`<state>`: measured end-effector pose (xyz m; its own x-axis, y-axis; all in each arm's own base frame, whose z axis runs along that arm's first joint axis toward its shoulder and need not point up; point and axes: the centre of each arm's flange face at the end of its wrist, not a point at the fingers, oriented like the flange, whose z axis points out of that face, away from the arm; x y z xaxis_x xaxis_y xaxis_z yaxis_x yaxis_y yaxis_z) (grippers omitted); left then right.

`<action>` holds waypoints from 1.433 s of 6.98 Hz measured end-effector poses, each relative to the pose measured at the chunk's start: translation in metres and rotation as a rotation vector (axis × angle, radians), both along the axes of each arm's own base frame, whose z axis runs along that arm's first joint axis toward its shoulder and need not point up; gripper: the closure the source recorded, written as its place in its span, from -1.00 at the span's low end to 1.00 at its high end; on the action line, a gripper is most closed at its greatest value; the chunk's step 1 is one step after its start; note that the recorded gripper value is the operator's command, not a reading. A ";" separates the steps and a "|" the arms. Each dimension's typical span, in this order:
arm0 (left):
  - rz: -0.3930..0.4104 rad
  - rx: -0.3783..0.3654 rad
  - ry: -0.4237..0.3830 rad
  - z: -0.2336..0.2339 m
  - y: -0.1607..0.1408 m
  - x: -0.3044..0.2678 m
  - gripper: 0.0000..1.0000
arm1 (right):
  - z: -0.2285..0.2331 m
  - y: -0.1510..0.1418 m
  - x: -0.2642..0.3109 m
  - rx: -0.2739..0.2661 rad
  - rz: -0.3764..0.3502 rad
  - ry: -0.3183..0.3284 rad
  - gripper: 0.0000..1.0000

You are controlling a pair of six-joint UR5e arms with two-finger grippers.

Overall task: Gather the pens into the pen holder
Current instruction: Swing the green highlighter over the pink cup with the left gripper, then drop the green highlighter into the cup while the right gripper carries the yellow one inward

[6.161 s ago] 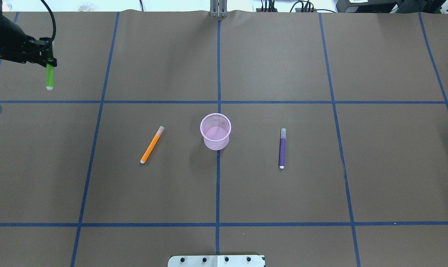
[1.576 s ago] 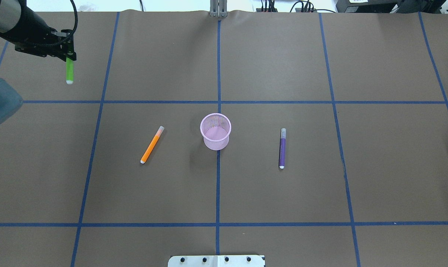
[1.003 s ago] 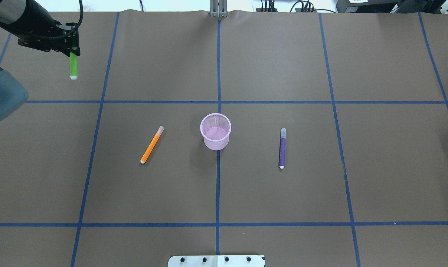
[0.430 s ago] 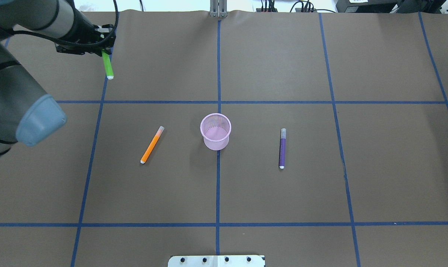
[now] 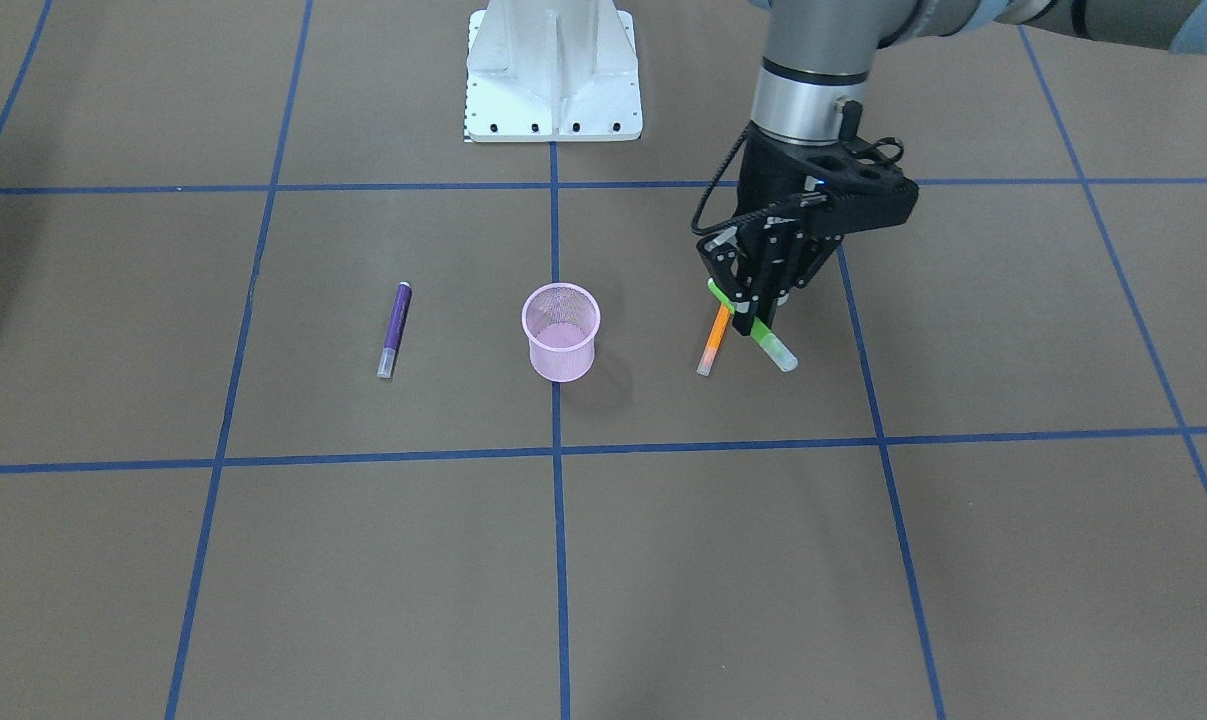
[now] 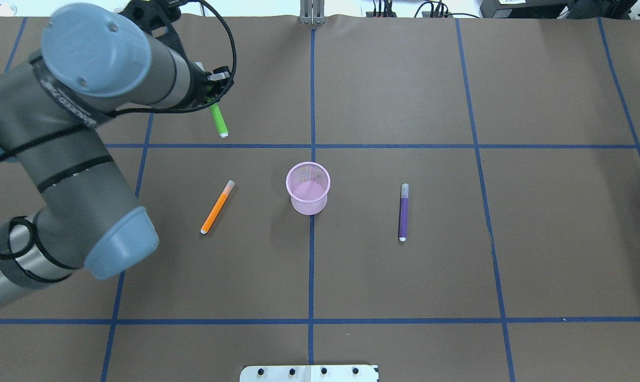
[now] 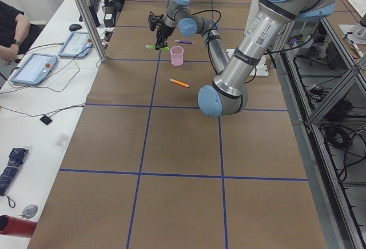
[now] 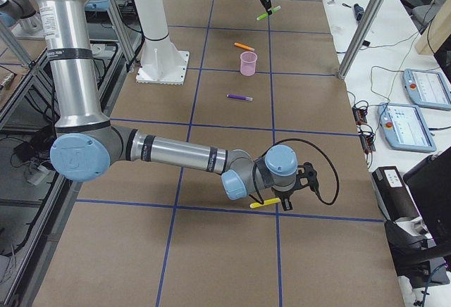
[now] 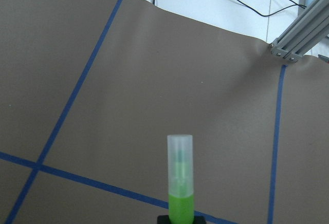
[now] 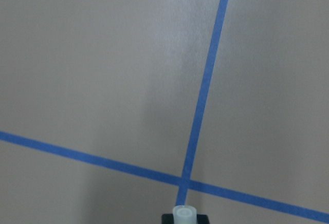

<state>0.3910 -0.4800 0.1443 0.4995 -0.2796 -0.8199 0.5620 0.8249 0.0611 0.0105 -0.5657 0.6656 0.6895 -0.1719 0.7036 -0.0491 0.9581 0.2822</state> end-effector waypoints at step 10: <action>-0.228 0.153 -0.034 -0.014 0.043 0.187 1.00 | -0.080 -0.056 -0.005 0.012 0.113 -0.045 1.00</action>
<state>0.5778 -0.4371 0.1305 0.4657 -0.2624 -0.8451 0.7278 0.6568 0.1971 0.0057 -0.6217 0.5857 0.6725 -0.1034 0.7328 -0.1694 0.9424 0.2885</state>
